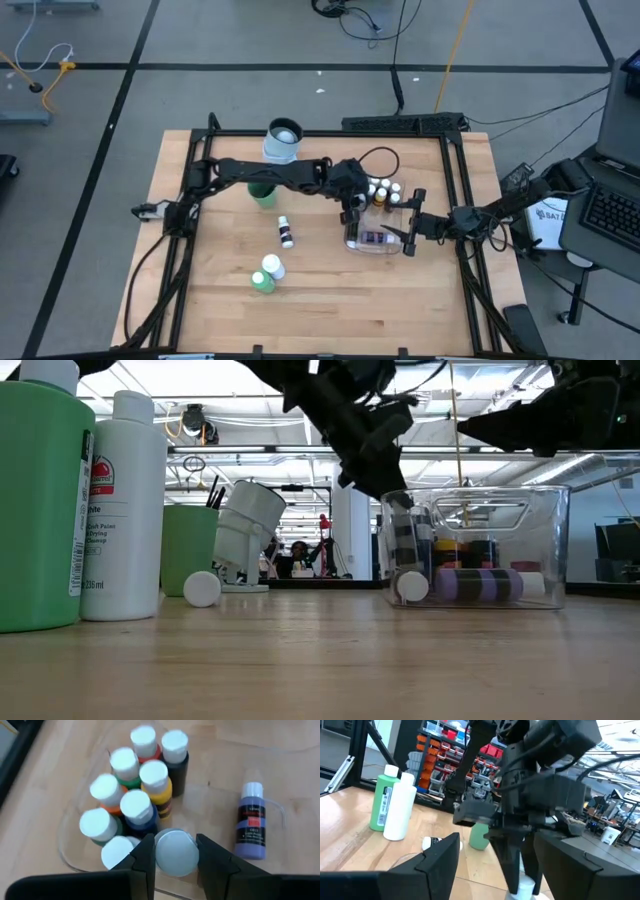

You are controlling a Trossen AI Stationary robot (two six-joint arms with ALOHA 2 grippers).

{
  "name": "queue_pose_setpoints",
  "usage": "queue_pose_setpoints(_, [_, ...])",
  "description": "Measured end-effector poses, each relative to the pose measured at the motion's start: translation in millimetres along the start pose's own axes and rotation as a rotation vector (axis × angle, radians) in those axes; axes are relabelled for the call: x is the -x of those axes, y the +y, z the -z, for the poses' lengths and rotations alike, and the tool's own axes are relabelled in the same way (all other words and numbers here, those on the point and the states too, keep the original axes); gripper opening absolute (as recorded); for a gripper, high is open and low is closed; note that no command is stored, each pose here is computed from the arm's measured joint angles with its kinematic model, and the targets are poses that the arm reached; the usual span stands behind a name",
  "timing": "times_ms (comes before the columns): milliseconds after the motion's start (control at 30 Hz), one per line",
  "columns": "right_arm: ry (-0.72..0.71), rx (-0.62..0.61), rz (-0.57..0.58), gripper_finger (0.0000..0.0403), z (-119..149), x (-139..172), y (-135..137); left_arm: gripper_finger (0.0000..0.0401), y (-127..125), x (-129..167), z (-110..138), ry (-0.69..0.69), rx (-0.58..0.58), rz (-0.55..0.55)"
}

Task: Pick & Place Paint Supplies
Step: Put the gray paint bottle into the transparent bin

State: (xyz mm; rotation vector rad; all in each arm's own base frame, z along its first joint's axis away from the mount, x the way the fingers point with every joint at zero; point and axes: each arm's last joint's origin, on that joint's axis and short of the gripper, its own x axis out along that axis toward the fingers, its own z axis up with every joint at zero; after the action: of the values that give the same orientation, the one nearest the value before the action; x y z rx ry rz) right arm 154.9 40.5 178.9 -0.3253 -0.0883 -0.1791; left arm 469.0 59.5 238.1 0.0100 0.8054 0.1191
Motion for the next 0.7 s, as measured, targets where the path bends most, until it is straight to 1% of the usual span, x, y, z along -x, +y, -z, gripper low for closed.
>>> queue_pose_setpoints(67, [0.000, 0.000, 0.000, 0.0251, 0, 0, 0, 0.0099, 0, -7, 4, 0.016, 0.004, 0.019])
queue_pose_setpoints(233, [0.000, 0.001, 0.000, 0.0245, 0, 0, 0, 0.0099, 1, -21, 11, 0.046, 0.007, 0.022])
queue_pose_setpoints(433, [0.001, 0.001, 0.000, 0.0238, 0, 0, 0, 0.0102, 9, -27, 14, 0.044, 0.052, 0.017])
queue_pose_setpoints(500, [0.001, 0.001, 0.000, 0.0236, 0, 0, 0, 0.0123, 10, -27, 14, 0.049, 0.059, 0.015])
queue_pose_setpoints(633, [0.005, 0.002, -0.002, 0.0235, 0, 0, 0, 0.0187, 11, -29, 15, 0.047, 0.060, 0.002])
queue_pose_setpoints(700, [0.006, 0.003, -0.003, 0.0235, 1, 0, 0, 0.0210, 11, -28, 13, 0.036, 0.060, 0.002])
